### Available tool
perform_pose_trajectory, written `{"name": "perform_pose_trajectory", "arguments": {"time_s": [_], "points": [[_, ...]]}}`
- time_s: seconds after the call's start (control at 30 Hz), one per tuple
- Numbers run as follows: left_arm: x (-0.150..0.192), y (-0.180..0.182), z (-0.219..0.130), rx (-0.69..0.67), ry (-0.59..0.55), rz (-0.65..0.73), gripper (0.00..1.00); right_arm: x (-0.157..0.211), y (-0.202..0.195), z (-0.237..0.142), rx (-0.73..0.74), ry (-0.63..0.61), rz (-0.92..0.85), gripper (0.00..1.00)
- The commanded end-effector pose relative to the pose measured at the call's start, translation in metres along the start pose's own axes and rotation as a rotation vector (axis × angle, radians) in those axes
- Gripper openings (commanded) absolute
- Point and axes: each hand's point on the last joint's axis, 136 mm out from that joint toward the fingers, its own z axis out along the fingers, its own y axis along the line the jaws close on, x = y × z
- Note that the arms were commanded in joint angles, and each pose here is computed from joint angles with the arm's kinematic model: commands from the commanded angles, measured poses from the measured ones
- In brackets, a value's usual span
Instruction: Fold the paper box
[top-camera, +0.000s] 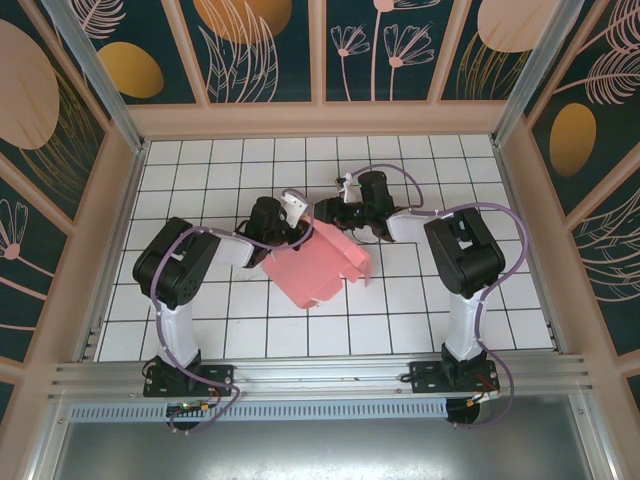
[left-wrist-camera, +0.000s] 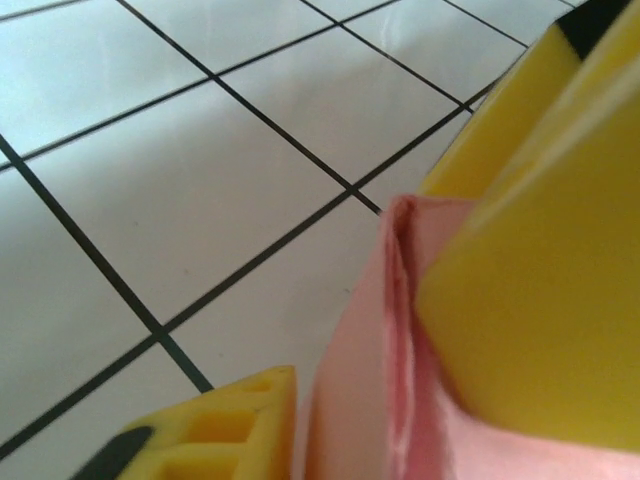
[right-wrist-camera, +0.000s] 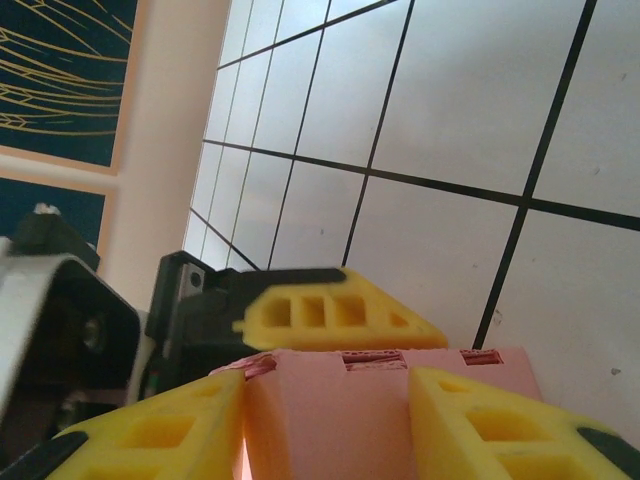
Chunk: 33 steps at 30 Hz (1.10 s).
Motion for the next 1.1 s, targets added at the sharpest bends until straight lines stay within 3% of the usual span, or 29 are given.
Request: {"name": "perform_pose_trajectory", "arguments": {"time_s": [0.0,0.07,0.17,0.2,0.27,0.3,0.47,0.57,0.73,1.07], "points": [[0.002,0.001,0.006,0.008,0.0,-0.021,0.09,0.025,-0.024,0.002,0.046,0.065,0.084,0.44],[0.003,0.001,0.005,0.008,0.003,-0.022,0.0,0.025,-0.025,0.001,0.053,0.063,0.083,0.44],[0.006,0.001,0.005,0.002,0.01,-0.018,0.0,0.022,-0.024,-0.001,0.054,0.056,0.078,0.44],[0.008,0.001,0.005,0.002,0.014,-0.017,0.03,0.022,-0.022,-0.001,0.052,0.054,0.075,0.44],[0.009,0.001,0.005,0.005,0.014,-0.018,0.21,0.02,-0.022,-0.001,0.052,0.05,0.075,0.44],[0.011,0.0,0.005,0.009,0.016,-0.019,0.26,0.02,-0.021,-0.001,0.05,0.05,0.076,0.44],[0.017,0.0,0.008,0.014,0.022,-0.031,0.33,0.02,-0.02,-0.001,0.048,0.049,0.075,0.45],[0.023,0.0,0.009,0.018,0.032,-0.04,0.28,0.02,-0.02,0.0,0.046,0.052,0.077,0.44],[0.023,-0.001,0.012,0.026,0.032,-0.053,0.02,0.02,-0.02,-0.001,0.047,0.051,0.08,0.45],[0.013,-0.001,0.005,0.016,-0.011,-0.084,0.0,0.009,-0.014,-0.012,0.061,0.009,0.049,0.48]]}}
